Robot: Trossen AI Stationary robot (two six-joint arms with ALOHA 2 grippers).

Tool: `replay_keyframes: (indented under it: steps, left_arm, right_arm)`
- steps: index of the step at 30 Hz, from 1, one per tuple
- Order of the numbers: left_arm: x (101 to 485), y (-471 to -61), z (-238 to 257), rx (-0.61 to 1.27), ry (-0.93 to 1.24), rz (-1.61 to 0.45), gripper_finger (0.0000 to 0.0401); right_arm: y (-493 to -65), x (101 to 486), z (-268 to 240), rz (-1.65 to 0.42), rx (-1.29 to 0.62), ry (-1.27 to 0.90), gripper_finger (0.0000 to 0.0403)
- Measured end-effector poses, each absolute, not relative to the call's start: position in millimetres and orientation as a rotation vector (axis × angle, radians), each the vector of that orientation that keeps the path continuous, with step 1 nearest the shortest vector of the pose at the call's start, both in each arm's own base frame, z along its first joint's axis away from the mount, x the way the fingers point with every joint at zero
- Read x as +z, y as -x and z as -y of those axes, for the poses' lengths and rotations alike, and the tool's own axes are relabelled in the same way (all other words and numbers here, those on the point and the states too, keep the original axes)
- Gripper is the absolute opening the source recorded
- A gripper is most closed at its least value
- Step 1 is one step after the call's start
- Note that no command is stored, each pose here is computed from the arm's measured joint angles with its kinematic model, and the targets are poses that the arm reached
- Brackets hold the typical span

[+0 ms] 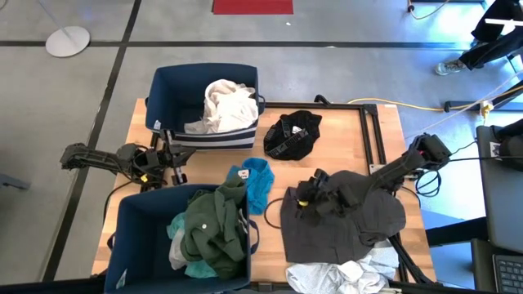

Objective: Sort clothes
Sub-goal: Put the blue shorts into the bottom blue laundry bin

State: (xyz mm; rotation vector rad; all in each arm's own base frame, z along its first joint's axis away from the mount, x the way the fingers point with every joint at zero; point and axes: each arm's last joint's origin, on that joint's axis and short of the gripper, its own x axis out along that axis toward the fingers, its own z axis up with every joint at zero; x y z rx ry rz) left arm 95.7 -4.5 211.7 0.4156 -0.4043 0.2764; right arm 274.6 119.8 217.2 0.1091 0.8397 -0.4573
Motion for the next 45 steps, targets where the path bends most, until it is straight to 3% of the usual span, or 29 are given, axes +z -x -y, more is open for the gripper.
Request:
replay_keyframes:
  steps: [19,23,31,37,45]
  left_arm:
    - [212,-96,5,0.276,-0.415,0.404,0.0]
    - [212,-96,5,0.277,-0.415,0.404,0.0]
    - [212,-96,4,0.278,-0.415,0.403,0.0]
    - [212,-96,4,0.278,-0.415,0.403,0.0]
    - [212,-96,4,0.278,-0.415,0.402,0.0]
  right_arm:
    - [-313,196,-81,-0.716,-0.481,-0.182,0.0235]
    - [-324,186,-76,-0.71,-0.45,-0.179,0.0269]
    - [-341,167,-72,-0.686,-0.443,-0.14,0.0391]
    - [-351,148,-62,-0.698,-0.457,-0.078,0.0379]
    - [-358,130,-55,-0.72,-0.459,-0.028,0.0397]
